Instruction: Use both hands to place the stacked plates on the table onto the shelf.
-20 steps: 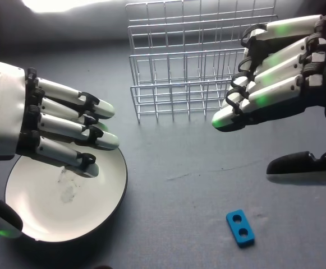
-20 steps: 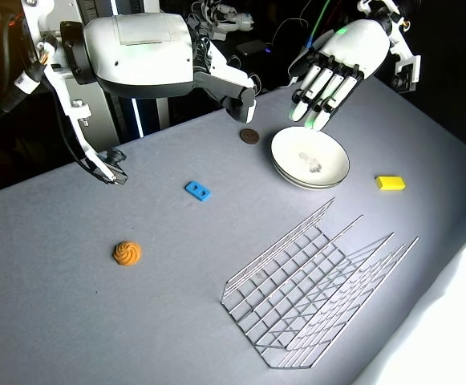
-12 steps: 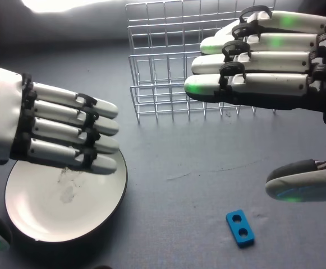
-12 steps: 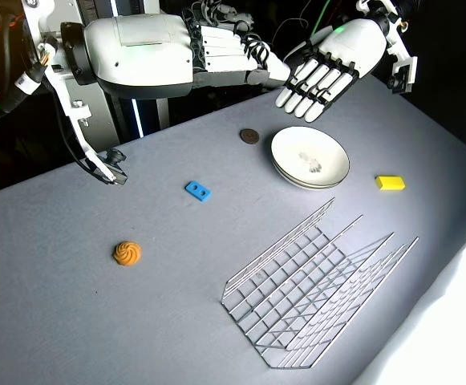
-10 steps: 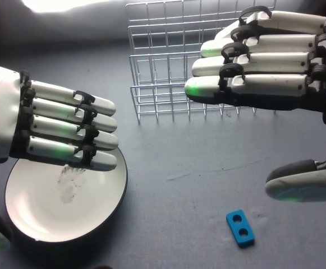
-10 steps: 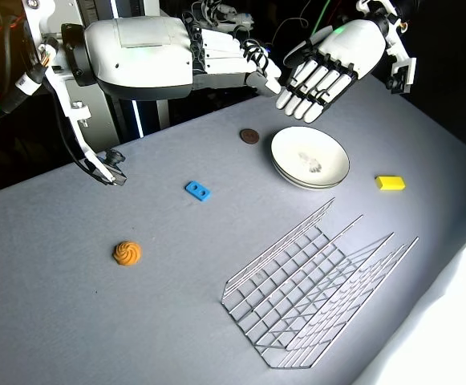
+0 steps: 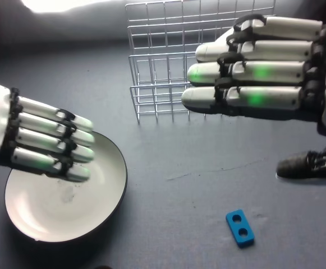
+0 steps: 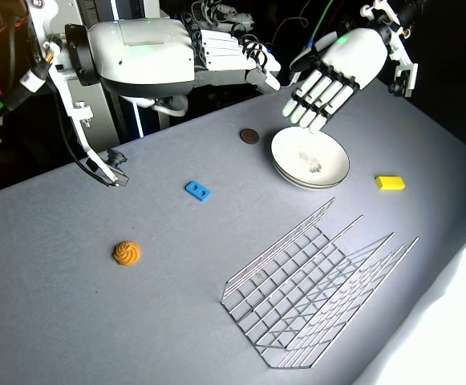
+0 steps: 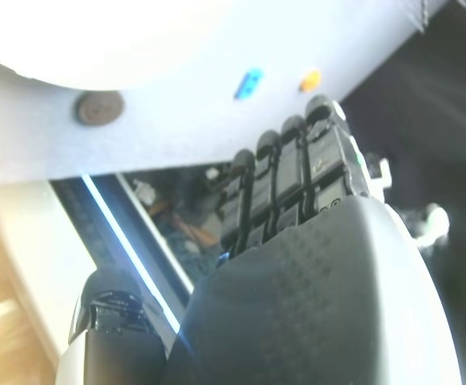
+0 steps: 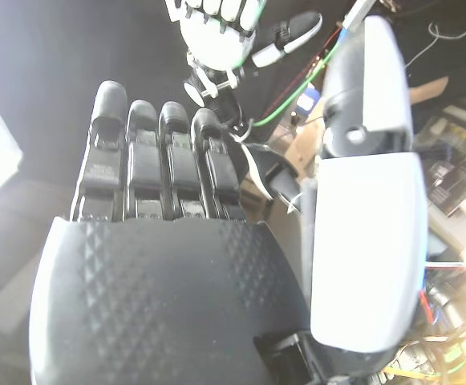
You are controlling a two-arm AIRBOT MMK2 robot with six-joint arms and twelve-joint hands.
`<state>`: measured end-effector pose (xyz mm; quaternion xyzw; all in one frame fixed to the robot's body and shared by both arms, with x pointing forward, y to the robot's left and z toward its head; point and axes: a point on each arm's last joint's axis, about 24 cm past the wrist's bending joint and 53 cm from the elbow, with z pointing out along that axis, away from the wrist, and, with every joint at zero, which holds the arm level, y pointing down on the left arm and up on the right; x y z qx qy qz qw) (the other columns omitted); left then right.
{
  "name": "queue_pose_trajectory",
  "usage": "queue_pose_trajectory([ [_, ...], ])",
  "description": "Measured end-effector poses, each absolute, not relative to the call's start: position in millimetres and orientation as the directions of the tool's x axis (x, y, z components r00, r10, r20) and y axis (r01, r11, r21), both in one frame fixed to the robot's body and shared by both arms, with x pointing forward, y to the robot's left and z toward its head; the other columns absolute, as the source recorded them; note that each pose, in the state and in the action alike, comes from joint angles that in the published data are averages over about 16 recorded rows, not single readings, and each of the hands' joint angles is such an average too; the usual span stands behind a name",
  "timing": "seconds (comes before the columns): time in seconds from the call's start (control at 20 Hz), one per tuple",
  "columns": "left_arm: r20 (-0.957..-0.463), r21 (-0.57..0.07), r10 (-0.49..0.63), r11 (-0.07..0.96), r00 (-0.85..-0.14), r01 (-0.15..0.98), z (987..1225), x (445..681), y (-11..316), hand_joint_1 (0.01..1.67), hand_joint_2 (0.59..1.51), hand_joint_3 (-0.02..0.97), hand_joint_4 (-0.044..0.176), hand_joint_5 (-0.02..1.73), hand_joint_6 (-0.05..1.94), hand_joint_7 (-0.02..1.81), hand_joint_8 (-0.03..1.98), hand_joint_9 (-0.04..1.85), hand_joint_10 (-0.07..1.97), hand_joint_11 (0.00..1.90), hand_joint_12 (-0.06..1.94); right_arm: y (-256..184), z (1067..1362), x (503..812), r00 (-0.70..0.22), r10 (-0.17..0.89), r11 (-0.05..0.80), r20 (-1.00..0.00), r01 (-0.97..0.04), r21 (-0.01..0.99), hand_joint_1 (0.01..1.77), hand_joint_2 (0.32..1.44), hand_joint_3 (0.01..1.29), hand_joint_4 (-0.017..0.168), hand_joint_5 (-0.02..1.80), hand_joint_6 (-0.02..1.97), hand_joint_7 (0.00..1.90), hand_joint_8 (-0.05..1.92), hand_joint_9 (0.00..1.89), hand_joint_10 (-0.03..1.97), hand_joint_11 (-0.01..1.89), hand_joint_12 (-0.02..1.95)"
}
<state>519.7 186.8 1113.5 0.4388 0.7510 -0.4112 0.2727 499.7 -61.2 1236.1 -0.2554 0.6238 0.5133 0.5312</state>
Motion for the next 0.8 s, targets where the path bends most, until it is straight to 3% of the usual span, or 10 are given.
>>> queue_pose_trajectory([
  [0.3,-0.715,-0.399,0.472,0.332,-0.516,0.855,1086,527,209,0.02,1.070,0.018,0.000,0.08,0.01,0.05,0.00,0.02,0.01,0.02,0.01,-59,1230,499,-0.254,0.200,0.374,-0.946,-0.873,0.313,1.19,0.91,0.02,0.006,0.19,0.02,0.16,0.01,0.14,0.01,0.01,0.63],
  [0.8,-0.640,-0.410,0.509,0.407,-0.576,0.816,1048,528,239,0.02,1.060,0.019,-0.002,0.03,0.01,0.03,0.00,0.02,0.01,0.02,0.01,-58,1217,502,-0.242,0.157,0.411,-0.957,-0.865,0.287,1.28,0.91,0.02,0.006,0.21,0.02,0.19,0.01,0.17,0.01,0.01,0.67],
])
